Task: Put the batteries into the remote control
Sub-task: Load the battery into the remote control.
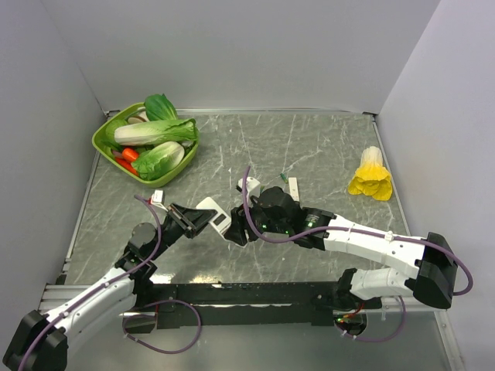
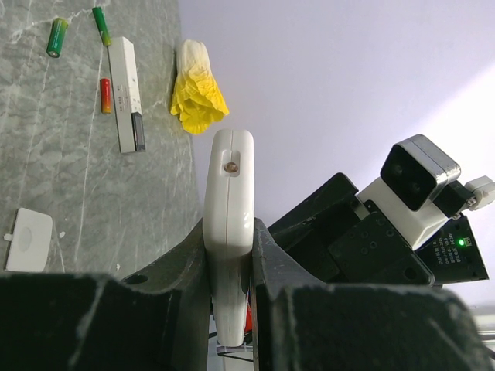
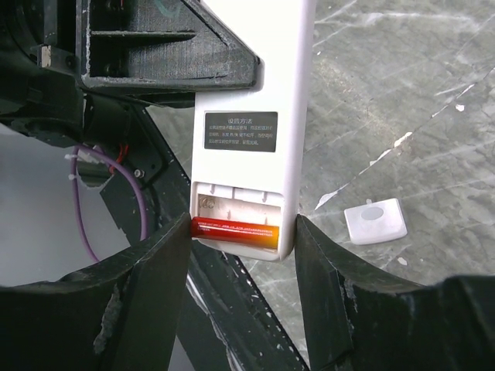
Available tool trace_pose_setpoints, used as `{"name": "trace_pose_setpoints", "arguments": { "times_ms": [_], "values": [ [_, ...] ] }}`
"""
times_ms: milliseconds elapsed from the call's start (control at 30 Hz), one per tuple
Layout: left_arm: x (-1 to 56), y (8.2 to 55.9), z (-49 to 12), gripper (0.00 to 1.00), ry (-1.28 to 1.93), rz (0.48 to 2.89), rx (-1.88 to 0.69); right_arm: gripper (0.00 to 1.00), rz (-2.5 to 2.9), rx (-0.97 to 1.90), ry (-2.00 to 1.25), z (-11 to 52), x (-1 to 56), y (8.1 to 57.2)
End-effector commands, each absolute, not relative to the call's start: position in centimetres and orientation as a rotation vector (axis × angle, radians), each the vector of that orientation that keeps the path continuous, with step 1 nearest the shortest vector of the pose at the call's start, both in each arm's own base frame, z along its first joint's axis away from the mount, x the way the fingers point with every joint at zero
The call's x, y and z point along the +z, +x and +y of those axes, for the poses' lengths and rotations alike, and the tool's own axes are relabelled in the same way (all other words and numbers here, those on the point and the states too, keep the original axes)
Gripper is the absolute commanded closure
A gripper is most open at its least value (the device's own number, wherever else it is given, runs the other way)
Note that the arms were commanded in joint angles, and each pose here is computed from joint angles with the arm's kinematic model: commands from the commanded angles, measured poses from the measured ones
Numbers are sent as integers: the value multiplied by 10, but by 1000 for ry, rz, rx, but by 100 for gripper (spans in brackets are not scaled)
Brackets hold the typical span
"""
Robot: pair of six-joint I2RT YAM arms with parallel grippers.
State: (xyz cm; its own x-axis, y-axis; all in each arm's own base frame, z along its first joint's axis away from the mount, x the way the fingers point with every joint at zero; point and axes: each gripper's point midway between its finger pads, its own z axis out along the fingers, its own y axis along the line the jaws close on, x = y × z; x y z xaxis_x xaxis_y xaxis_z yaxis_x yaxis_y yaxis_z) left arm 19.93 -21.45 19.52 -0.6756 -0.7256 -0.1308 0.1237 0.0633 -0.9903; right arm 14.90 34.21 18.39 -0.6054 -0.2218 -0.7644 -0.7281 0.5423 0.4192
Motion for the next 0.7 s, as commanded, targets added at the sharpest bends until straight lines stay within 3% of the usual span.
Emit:
{"name": "trace_pose_setpoints", "arguments": {
  "times_ms": [0,100,300,667],
  "values": [
    [214,199,-211,99,-611,1626,-1742,45,2105,1003,-778,346,182,147],
    [218,198,-211,99,-606,1613,-1753,51,2114,1016,-777,347,179,146],
    [231,195,-210,99,-566,1568,-1781,73,2151,1059,-784,348,170,141],
    [259,182,-200,99,-509,1392,-1874,76,2213,1175,-741,351,155,139]
  ]
}}
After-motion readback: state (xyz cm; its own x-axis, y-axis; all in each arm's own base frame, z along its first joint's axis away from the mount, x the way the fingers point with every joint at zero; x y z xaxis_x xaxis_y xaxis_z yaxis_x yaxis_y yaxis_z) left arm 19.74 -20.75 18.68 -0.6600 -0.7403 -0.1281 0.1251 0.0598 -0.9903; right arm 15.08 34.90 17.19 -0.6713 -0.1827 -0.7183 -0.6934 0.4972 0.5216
